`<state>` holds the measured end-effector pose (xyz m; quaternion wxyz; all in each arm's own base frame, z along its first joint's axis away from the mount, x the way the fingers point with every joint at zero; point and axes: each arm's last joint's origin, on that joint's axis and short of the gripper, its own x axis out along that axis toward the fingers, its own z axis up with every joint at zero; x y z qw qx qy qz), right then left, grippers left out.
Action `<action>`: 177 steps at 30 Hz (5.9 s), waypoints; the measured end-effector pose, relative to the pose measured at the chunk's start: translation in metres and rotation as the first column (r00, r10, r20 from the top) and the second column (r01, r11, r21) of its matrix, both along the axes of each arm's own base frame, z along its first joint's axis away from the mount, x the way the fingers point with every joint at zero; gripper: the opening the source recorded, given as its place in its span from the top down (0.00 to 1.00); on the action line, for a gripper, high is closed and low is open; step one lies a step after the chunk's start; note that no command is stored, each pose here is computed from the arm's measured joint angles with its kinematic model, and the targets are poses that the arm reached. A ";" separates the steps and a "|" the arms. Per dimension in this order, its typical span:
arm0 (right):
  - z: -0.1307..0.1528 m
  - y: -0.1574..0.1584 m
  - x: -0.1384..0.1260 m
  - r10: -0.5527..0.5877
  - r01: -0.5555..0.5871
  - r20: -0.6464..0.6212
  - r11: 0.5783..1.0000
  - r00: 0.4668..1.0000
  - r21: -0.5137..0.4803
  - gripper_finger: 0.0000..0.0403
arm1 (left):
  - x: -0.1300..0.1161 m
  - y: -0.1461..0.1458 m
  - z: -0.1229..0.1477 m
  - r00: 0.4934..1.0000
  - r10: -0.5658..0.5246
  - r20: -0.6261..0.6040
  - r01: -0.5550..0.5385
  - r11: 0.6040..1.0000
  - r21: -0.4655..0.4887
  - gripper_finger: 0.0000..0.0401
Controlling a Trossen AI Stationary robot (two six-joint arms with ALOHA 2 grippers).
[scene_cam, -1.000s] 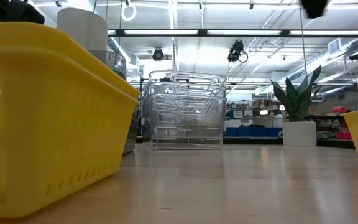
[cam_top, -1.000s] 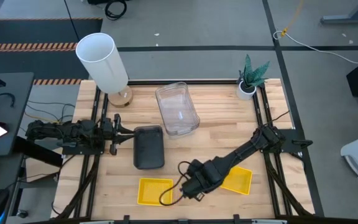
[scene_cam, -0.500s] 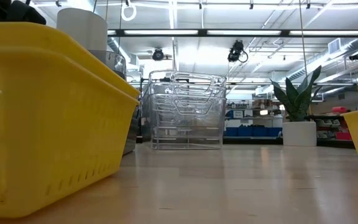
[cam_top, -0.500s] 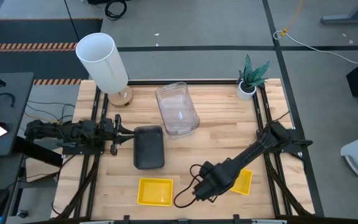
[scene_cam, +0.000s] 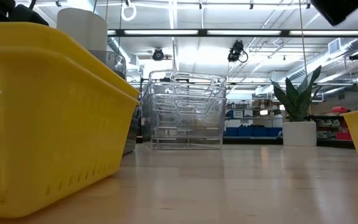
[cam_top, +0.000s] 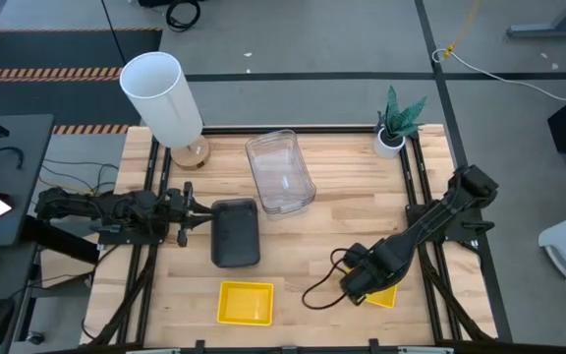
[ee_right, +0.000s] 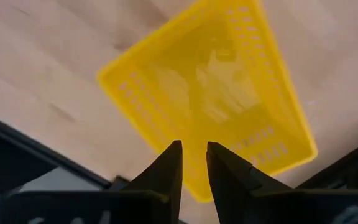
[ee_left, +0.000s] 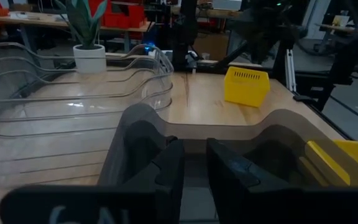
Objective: Stack baskets by color
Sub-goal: Stack the right yellow bin on top of the yellow bin, then return to Home Position
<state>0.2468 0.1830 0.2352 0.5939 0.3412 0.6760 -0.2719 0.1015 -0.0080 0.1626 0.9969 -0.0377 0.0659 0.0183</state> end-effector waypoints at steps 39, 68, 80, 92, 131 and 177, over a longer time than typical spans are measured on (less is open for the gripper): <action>-0.078 -0.041 -0.024 0.208 -0.212 0.076 0.975 0.975 0.058 0.93 | 0.000 0.000 0.001 1.000 -0.004 0.014 0.003 1.000 0.025 0.82; 0.002 -0.010 0.118 0.343 -0.330 0.237 0.939 0.909 -0.093 0.99 | -0.007 0.000 0.014 0.995 -0.026 -0.097 0.030 0.999 0.037 0.83; 0.033 -0.001 0.171 0.440 -0.398 0.387 0.898 0.810 -0.186 0.99 | -0.008 -0.005 0.010 0.972 -0.202 0.117 0.200 0.979 0.032 0.86; 0.041 -0.008 0.205 0.550 -0.472 0.449 0.835 0.704 -0.283 0.99 | -0.007 -0.005 0.014 0.968 -0.189 0.165 0.181 0.981 0.066 0.91; -0.006 0.005 0.201 0.636 -0.621 0.411 0.760 0.653 -0.190 0.99 | -0.007 -0.005 0.011 0.976 -0.175 0.132 0.182 0.983 -0.041 0.89; 0.030 -0.052 0.155 0.648 -0.506 0.365 0.756 0.668 -0.415 0.94 | -0.008 -0.008 0.013 0.950 -0.270 0.157 0.283 0.957 -0.066 0.94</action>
